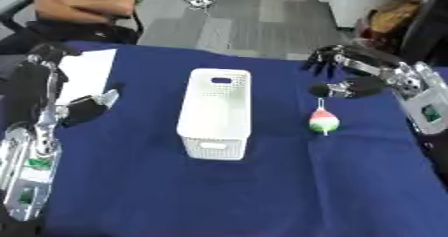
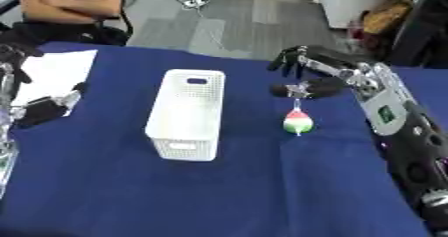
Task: Pick up objects on the table and place them in the box.
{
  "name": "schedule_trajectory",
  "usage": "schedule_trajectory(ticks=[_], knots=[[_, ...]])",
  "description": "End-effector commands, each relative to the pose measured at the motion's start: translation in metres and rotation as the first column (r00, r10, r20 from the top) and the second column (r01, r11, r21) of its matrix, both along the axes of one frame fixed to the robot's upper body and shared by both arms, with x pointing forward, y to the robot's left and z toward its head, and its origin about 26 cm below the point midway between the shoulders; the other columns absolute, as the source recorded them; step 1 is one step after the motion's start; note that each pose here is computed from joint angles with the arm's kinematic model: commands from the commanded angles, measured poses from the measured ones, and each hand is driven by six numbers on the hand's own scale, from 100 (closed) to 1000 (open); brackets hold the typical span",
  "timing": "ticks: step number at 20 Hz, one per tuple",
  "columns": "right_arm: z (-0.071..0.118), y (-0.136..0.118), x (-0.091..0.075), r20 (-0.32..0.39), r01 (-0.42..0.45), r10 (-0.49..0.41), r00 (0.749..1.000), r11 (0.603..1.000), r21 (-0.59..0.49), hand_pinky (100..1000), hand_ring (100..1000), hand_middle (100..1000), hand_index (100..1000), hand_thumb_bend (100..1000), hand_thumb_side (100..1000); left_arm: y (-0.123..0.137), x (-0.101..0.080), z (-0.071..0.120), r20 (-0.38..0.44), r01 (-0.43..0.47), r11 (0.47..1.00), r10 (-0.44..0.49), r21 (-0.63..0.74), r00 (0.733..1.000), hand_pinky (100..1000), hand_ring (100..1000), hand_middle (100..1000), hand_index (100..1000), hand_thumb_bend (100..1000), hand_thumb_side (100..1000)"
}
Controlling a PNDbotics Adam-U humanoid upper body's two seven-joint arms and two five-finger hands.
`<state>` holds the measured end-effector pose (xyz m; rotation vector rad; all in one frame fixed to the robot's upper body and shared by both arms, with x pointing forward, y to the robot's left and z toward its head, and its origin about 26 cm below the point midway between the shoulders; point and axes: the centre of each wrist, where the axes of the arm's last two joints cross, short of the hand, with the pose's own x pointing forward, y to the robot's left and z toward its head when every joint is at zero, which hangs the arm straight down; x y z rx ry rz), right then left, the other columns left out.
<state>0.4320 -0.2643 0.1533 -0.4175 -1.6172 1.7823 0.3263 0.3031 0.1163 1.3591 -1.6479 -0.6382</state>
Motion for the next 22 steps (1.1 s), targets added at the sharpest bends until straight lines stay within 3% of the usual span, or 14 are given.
schedule_trajectory(ticks=[1,14,21,22], knots=[[0.006,-0.003,0.006,0.043,-0.013,0.016,0.999,0.997,-0.072,506,651,738,812,669,1000,-0.002,0.001,0.011,0.036,0.016,1.000,-0.016,0.007,0.999,100,454,681,729,515,450],[-0.022,-0.008,0.015,0.058,-0.043,0.056,0.997,0.976,-0.212,476,633,726,793,672,1000,-0.001,0.001,0.011,0.036,0.015,1.000,-0.015,0.010,0.999,100,455,682,729,516,451],[-0.042,-0.018,0.013,0.024,-0.038,0.046,0.999,0.966,-0.258,474,633,724,791,672,1000,-0.001,0.001,0.011,0.036,0.016,1.000,-0.016,0.010,0.999,100,455,682,729,516,451],[-0.044,-0.019,0.013,0.021,-0.033,0.040,0.999,0.965,-0.261,474,633,723,790,618,963,-0.001,0.001,0.011,0.037,0.016,1.000,-0.016,0.009,0.999,100,455,682,729,530,448]])
